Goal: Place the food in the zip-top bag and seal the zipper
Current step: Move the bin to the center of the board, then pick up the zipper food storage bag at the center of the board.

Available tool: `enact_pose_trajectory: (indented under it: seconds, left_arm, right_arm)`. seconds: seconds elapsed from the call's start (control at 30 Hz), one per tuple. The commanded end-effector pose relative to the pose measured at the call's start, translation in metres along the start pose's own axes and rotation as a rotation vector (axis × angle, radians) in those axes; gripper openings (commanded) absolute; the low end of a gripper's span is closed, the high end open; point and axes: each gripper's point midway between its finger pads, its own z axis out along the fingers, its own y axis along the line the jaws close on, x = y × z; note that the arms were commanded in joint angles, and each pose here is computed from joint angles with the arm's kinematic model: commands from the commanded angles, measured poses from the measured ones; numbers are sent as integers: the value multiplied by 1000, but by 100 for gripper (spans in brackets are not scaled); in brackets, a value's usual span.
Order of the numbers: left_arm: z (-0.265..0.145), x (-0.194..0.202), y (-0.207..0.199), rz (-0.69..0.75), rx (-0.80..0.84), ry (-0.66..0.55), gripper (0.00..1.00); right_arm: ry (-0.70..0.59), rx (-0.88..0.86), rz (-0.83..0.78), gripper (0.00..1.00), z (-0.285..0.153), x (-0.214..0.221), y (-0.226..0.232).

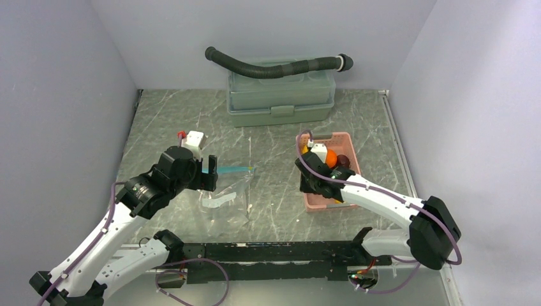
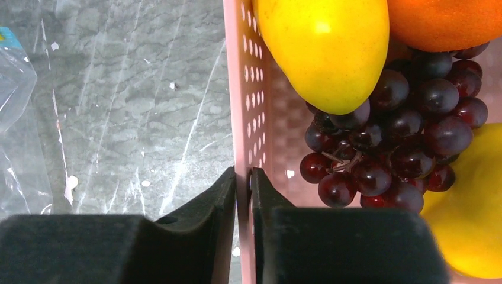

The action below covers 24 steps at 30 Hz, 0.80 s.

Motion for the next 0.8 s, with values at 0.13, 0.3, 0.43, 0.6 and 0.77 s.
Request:
enact_pose_trajectory:
  seconds: [0.13,0.3,0.43,0.6,0.77]
  left_arm:
    - [-2,-6,-3,-23,14,-21,99]
    - [-2,-6,-4,-23,17,-22,99]
    - [-2,-6,-4,-22,16,-22,99]
    - [-6,-8,-2,-30,11,-40,99]
    - [-10,-11,2,-40,1,-63,99]
  right_arm:
    - [-46,-31,12,37,-16,-18,18]
    - [-85,-50,-4,41,-37,-32,28]
    - [-118,-102,-25,44,-57,-46,45]
    - [-111,-224,-63,50,-74,-50,76]
    - [-96,-348,-82,55,-87,-47,108]
